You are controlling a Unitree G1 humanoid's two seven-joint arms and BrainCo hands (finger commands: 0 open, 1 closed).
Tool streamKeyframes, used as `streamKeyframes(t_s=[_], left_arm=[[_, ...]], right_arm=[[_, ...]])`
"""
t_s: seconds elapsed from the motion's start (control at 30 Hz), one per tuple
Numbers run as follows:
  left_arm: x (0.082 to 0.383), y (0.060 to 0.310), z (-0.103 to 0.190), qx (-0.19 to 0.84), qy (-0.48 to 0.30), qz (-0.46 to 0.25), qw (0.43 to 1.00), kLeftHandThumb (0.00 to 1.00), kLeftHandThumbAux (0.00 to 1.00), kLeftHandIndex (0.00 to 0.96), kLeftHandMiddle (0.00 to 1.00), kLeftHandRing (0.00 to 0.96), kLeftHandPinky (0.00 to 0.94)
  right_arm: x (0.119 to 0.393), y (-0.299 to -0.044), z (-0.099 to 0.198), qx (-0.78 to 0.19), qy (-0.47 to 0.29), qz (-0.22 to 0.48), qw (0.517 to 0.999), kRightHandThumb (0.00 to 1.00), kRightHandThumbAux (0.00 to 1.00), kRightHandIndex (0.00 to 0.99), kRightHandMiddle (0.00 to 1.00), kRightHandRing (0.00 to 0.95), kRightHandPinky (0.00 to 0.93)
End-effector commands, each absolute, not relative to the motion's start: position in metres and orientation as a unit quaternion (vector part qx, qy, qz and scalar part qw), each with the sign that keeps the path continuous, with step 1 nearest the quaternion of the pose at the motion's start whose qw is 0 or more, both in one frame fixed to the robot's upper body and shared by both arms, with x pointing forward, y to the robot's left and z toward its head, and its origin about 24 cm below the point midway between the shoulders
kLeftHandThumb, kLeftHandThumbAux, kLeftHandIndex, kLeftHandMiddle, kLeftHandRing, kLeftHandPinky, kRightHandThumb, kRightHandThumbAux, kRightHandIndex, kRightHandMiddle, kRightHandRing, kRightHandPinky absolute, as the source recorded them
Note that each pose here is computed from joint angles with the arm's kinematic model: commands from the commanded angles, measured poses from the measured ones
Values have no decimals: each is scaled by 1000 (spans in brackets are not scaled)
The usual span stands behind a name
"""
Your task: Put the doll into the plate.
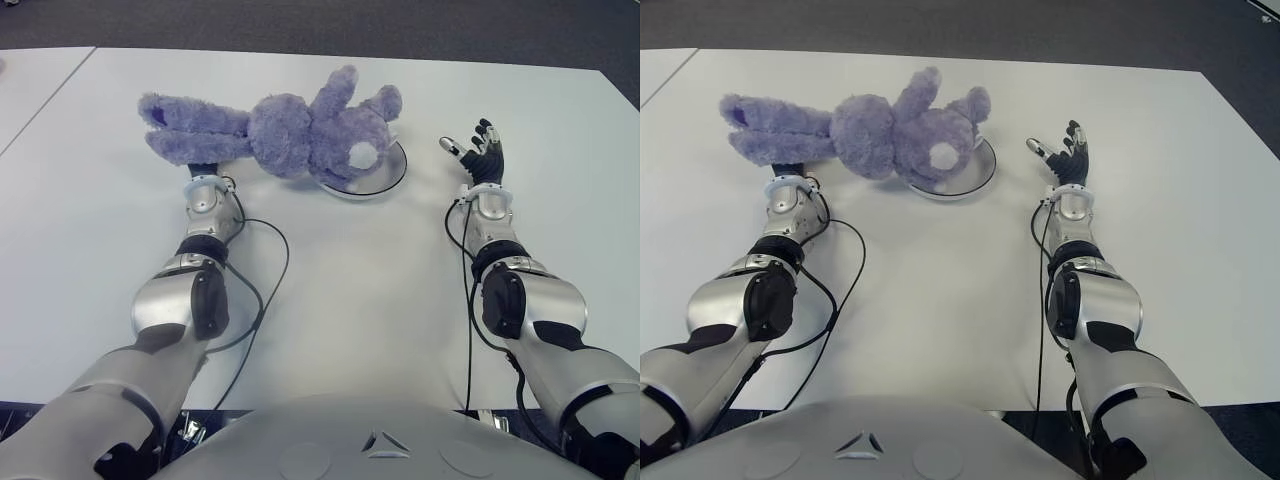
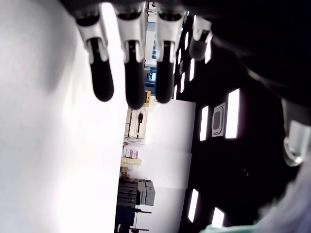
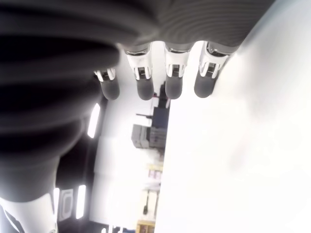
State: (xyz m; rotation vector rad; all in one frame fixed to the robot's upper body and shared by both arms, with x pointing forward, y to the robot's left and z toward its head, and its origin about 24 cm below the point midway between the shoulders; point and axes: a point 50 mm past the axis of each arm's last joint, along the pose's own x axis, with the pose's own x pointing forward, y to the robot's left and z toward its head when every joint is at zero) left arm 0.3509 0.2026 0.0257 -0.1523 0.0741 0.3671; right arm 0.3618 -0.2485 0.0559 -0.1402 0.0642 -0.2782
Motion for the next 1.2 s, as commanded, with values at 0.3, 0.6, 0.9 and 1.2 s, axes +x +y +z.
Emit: streamKeyframes(t_s=[0.3, 0.6, 0.9, 1.2], left_arm=[[279, 182, -73, 4, 254, 136, 958, 0, 530, 56, 260, 285, 259], [285, 151, -66, 61, 210, 34, 975, 0, 526, 32, 180, 197, 175], [288, 123, -65, 95, 211, -48, 972, 0, 521, 54, 179, 185, 164], [286, 106, -68, 100, 245, -143, 954, 0, 492, 36, 170, 183, 186]], right_arm=[[333, -207, -18, -5, 216, -14, 976, 0, 758, 53, 54, 41, 76], [334, -195, -19, -2, 219, 11, 976, 0, 780, 48, 44, 35, 77], [333, -184, -21, 7, 217, 24, 976, 0, 794, 56, 48, 42, 84], [328, -167, -29, 3, 222, 43, 974, 0, 803, 61, 47, 50, 87]])
